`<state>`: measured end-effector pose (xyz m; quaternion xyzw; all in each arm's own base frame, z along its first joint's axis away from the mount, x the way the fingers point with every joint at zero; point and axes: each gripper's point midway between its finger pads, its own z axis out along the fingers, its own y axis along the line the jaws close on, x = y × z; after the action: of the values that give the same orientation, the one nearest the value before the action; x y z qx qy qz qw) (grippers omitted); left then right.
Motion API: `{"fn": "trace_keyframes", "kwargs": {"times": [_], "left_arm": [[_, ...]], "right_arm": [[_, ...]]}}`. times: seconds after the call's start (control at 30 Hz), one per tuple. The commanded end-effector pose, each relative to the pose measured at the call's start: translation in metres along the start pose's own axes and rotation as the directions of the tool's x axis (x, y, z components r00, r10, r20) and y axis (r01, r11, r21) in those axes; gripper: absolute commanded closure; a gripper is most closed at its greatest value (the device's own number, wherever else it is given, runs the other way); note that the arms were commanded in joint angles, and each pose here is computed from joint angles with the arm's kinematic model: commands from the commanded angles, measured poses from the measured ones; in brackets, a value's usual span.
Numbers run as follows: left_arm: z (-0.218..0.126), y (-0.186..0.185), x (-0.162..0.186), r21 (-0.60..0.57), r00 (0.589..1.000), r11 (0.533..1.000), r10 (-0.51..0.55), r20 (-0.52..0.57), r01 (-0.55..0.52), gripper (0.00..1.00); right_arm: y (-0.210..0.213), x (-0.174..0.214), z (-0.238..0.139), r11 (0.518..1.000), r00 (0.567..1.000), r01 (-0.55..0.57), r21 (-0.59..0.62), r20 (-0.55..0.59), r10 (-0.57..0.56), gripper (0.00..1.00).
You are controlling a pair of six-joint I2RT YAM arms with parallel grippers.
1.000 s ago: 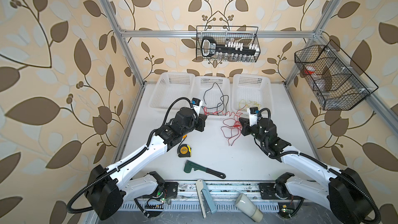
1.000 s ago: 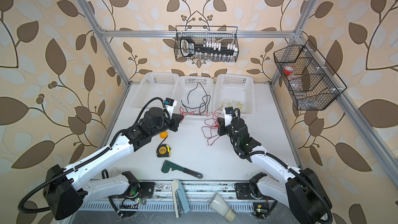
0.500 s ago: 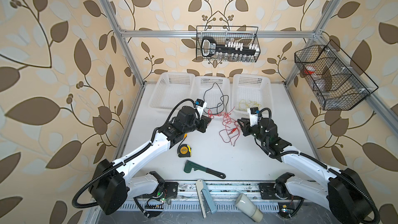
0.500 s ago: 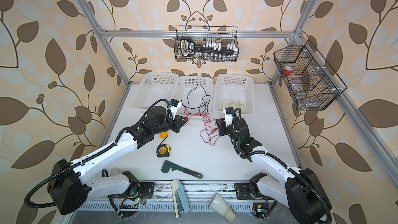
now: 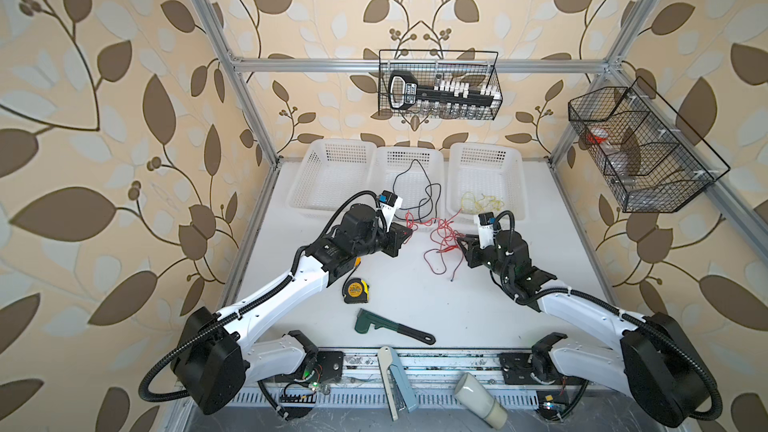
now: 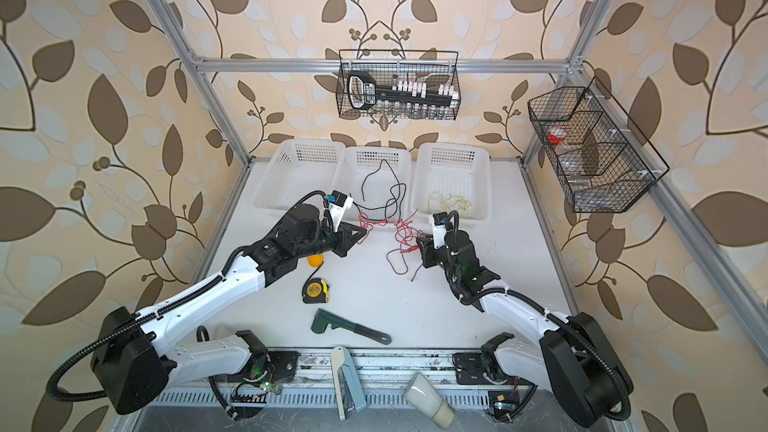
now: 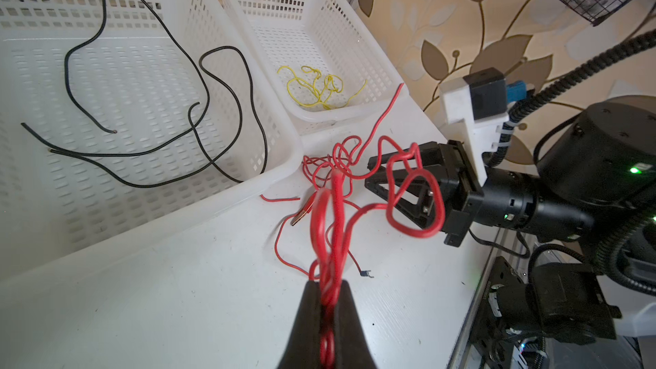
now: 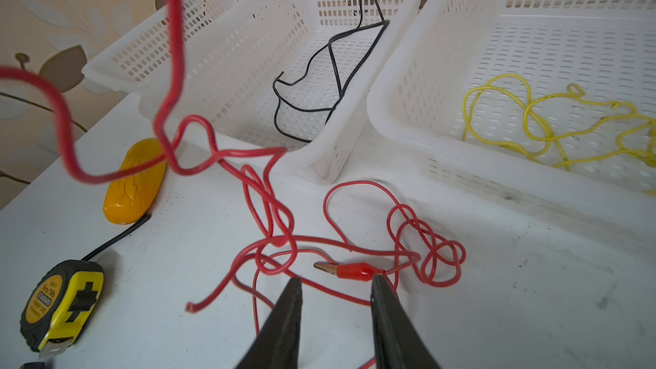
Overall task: Untangle the cables
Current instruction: 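Hold the red bundle up with the left gripper while the right pulls away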
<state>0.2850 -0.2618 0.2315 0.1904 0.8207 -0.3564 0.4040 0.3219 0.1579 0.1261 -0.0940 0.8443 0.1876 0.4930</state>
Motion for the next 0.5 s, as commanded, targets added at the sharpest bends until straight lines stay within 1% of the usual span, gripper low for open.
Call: {"fn": "trace_keyframes", "kwargs": {"times": [0.0,0.17,0.3,0.47], "left_arm": [[-0.020,-0.025,-0.042,0.073,0.991,0.996,0.038,0.127,-0.048,1.00],[-0.029,-0.034,-0.052,0.098,0.986,0.993,0.045,0.160,-0.062,1.00],[-0.036,-0.047,-0.061,0.145,0.982,0.986,0.051,0.179,-0.077,1.00],[-0.044,-0.060,-0.067,0.195,0.982,0.976,0.061,0.180,-0.097,1.00]], "right_arm": [[-0.006,0.005,0.001,1.000,1.000,0.020,0.019,0.003,-0.020,0.66],[-0.002,0.008,0.001,0.999,0.999,0.047,-0.008,0.026,-0.047,0.65],[-0.001,0.003,0.002,0.998,0.995,0.063,-0.021,0.085,-0.061,0.63],[0.003,-0.006,0.000,0.995,0.983,0.087,-0.044,0.168,-0.079,0.63]]}}
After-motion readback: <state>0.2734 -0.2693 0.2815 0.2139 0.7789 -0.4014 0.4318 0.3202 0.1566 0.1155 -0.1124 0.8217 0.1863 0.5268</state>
